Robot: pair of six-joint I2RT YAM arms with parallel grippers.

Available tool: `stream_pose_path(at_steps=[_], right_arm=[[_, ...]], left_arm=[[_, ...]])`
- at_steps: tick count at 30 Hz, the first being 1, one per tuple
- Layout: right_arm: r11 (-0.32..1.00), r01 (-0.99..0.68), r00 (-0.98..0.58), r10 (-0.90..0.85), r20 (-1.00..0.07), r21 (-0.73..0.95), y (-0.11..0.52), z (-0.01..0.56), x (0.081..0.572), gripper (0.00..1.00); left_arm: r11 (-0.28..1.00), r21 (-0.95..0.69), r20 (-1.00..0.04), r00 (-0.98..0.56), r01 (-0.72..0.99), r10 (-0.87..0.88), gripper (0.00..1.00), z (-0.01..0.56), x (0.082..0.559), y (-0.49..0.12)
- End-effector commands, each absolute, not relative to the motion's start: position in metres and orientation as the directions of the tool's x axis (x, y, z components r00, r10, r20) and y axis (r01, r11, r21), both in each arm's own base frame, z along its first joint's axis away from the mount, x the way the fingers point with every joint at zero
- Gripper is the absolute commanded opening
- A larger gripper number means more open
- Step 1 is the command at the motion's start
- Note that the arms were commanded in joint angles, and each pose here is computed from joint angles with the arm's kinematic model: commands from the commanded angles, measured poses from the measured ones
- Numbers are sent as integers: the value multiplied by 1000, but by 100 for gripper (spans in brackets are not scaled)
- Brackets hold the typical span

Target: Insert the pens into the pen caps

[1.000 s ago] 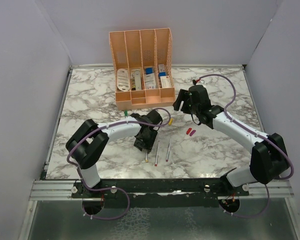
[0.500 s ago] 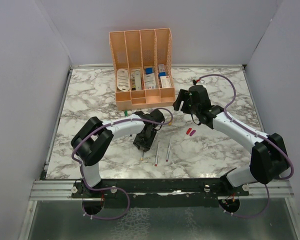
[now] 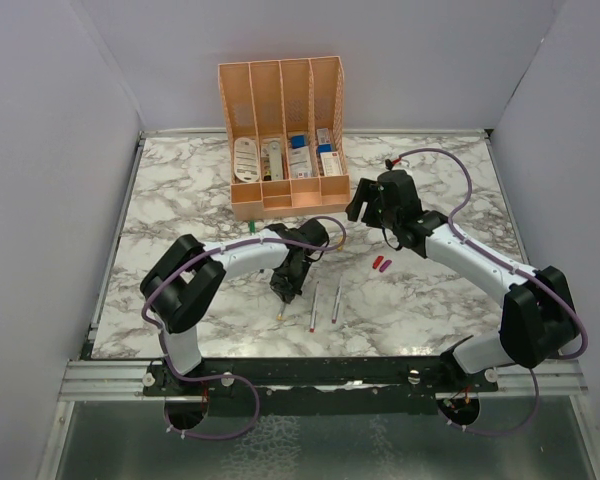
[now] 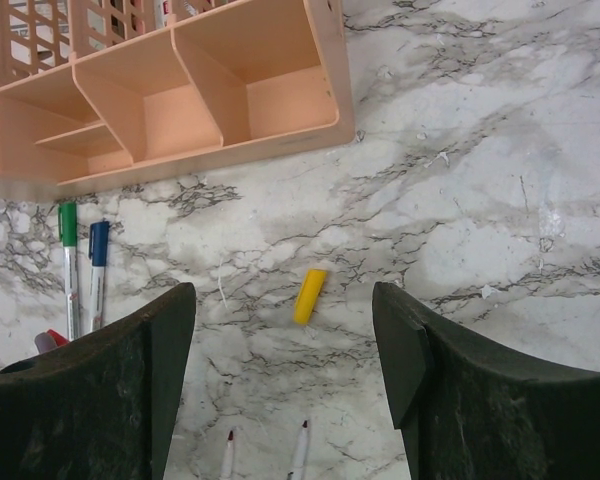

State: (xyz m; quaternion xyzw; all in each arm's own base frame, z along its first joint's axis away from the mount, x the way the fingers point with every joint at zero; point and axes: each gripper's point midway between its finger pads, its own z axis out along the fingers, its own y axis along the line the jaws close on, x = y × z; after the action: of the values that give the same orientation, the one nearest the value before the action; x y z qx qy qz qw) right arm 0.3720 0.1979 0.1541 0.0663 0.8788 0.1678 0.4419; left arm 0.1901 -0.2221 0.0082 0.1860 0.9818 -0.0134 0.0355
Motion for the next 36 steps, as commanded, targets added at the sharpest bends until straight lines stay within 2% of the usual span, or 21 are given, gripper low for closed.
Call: stream_pose_path(at_steps=[1, 7, 13, 16, 19, 21, 27, 30, 36], right_arm=[[925, -47, -603, 276, -748, 378, 204, 155, 372, 70], [948, -31, -646, 222, -730, 316, 200, 137, 372, 68], [965, -3, -713, 181, -678, 261, 198, 109, 368, 63], [967, -2, -728, 174, -663, 255, 201, 101, 368, 58], [967, -10, -734, 165, -659, 253, 207, 97, 370, 46], [967, -23, -740, 154, -655, 254, 212, 95, 371, 43], [967, -61, -761, 114, -638, 246, 230, 82, 372, 42], [969, -62, -780, 101, -617, 238, 235, 70, 369, 45], [974, -49, -810, 91, -579, 221, 240, 52, 367, 46]], left_arm=[[898, 168, 75, -913, 407, 400, 0, -39, 172, -168], [899, 140, 37, -910, 414, 413, 0, -34, 177, -176], [909, 136, -61, -912, 395, 405, 0, -16, 197, -188], [919, 106, -123, -913, 379, 390, 0, -3, 206, -197], [930, 71, -189, -911, 359, 366, 0, 14, 216, -207], [936, 57, -243, -905, 347, 350, 0, 30, 224, -211], [956, 12, -418, -867, 293, 271, 0, 84, 248, -218], [962, -11, -495, -838, 273, 231, 0, 111, 256, -219], [971, -10, -593, -783, 240, 187, 0, 143, 265, -208]])
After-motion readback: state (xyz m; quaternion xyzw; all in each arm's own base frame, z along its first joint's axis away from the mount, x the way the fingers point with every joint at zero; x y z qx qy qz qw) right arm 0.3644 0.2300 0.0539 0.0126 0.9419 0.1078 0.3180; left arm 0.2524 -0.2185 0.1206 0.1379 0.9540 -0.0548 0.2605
